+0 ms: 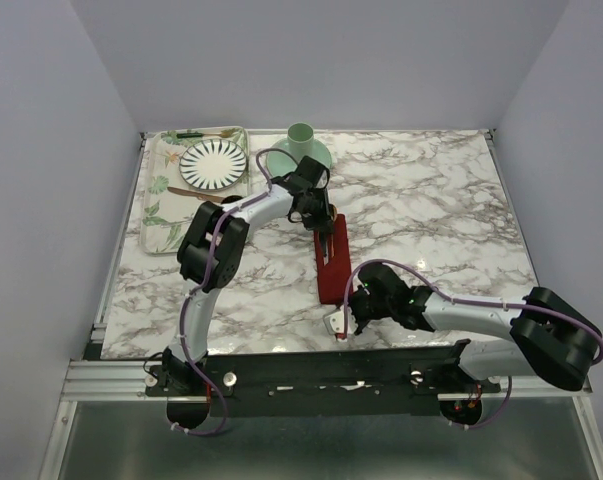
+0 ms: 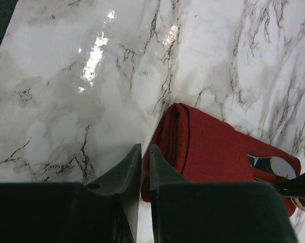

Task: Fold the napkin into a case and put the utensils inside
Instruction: Insert the spoon into the folded napkin, then reset both arms

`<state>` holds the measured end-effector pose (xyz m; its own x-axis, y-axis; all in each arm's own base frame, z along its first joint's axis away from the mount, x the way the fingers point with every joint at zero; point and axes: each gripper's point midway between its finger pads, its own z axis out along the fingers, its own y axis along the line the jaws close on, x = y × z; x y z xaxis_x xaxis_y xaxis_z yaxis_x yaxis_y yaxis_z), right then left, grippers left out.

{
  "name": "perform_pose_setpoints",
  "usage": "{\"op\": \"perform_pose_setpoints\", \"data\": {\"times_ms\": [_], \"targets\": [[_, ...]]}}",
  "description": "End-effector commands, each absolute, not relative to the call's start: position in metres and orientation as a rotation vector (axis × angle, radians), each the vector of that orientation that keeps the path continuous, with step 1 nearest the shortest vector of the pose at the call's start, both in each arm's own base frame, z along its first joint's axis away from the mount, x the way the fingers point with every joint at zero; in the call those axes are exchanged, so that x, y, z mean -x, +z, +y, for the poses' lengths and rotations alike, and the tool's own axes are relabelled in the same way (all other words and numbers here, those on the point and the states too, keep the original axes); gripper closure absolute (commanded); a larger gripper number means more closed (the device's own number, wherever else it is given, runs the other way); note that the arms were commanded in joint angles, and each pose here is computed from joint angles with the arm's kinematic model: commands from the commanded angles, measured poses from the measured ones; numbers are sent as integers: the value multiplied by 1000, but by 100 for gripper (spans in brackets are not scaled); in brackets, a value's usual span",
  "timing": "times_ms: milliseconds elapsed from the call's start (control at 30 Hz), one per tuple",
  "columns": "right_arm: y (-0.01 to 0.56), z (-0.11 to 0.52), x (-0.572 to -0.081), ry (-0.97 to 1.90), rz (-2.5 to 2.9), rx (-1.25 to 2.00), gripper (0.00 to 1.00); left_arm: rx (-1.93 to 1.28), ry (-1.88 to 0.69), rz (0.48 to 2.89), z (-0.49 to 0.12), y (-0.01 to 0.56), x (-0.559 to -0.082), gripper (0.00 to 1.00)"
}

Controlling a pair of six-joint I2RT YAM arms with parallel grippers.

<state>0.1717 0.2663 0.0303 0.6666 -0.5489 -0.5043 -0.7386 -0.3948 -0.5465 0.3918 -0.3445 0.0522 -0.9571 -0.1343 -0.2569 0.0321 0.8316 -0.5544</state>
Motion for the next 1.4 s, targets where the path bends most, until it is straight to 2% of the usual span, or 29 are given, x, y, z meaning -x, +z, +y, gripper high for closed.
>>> {"op": "perform_pose_setpoints", "data": {"times_ms": [0, 567, 600, 633, 767, 933, 1300, 1367], "targets": [[34, 272, -176, 294, 998, 2076, 81, 39, -899, 2716, -354, 75, -372, 100], [34, 271, -180, 279, 1026, 2054, 82, 50, -914, 2764, -361, 67, -348, 100], [35, 271, -180, 279, 1025, 2050, 81, 49, -914, 2765, -362, 67, -346, 98], [35, 271, -180, 282, 1027, 2049, 81, 50, -909, 2762, -361, 68, -347, 89], [36, 271, -179, 286, 1030, 2043, 81, 53, -839, 2749, -355, 71, -352, 74], [41, 273, -180, 287, 1022, 2028, 81, 41, -778, 2689, -351, 86, -365, 61], [81, 280, -181, 307, 1005, 1922, 80, -86, -490, 2453, -304, 147, -416, 44], [93, 281, -181, 326, 1029, 1880, 79, -163, -423, 2384, -289, 169, -424, 28]]}}
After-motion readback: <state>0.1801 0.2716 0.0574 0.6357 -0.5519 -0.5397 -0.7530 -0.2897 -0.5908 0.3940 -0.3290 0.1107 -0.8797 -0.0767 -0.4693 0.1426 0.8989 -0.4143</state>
